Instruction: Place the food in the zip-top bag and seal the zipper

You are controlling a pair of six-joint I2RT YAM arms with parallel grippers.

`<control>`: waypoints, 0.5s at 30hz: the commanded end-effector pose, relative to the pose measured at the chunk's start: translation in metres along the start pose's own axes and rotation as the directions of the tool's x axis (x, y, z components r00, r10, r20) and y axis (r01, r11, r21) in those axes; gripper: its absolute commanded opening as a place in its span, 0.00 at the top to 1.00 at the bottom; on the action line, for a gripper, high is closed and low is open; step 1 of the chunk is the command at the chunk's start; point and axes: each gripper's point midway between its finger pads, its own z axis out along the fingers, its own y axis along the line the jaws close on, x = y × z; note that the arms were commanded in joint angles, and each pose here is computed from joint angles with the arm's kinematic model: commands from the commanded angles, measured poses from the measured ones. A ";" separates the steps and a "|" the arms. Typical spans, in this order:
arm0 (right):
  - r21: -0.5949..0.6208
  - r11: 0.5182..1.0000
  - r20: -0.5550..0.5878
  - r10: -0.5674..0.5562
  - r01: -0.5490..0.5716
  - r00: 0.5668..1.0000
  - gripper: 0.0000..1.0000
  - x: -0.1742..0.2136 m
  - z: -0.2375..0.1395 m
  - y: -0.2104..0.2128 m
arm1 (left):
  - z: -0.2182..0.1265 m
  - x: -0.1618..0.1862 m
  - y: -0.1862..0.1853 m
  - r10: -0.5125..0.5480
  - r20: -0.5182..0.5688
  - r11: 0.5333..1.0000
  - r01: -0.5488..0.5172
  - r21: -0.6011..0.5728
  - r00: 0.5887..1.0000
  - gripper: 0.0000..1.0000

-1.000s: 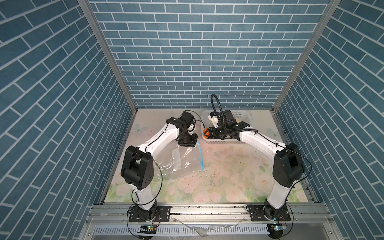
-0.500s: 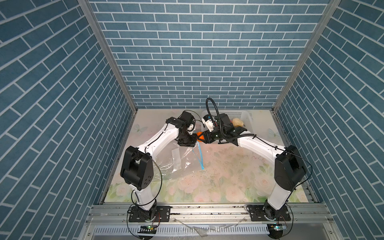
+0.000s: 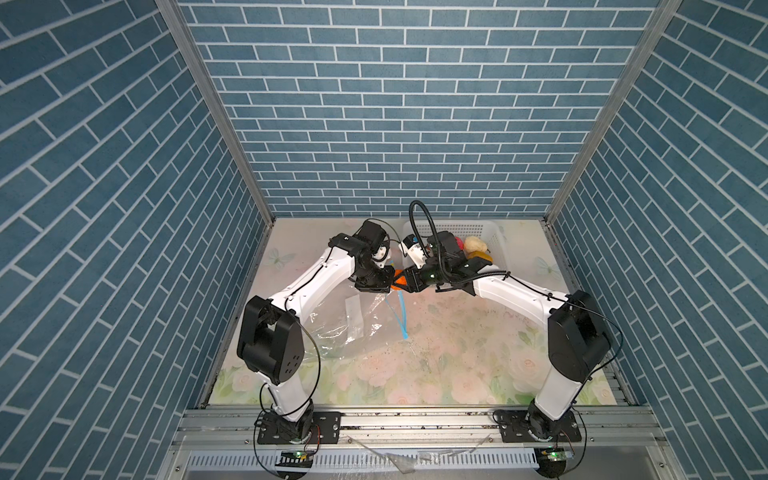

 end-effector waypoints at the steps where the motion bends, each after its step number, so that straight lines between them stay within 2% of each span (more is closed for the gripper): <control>1: -0.044 0.999 -0.054 -0.008 0.006 0.999 0.68 0.023 0.003 0.006 | -0.017 -0.005 -0.013 0.022 0.045 0.999 -0.023 0.035 0.999 1.00; 6: -0.030 1.000 -0.076 -0.006 0.003 0.997 0.68 0.038 -0.003 0.005 | -0.017 -0.002 -0.011 0.017 0.044 0.999 -0.018 0.034 0.999 1.00; 15: -0.048 0.999 -0.084 0.001 -0.005 0.996 0.69 0.044 0.001 0.009 | -0.021 -0.002 -0.018 0.007 0.058 0.997 -0.011 0.074 0.998 1.00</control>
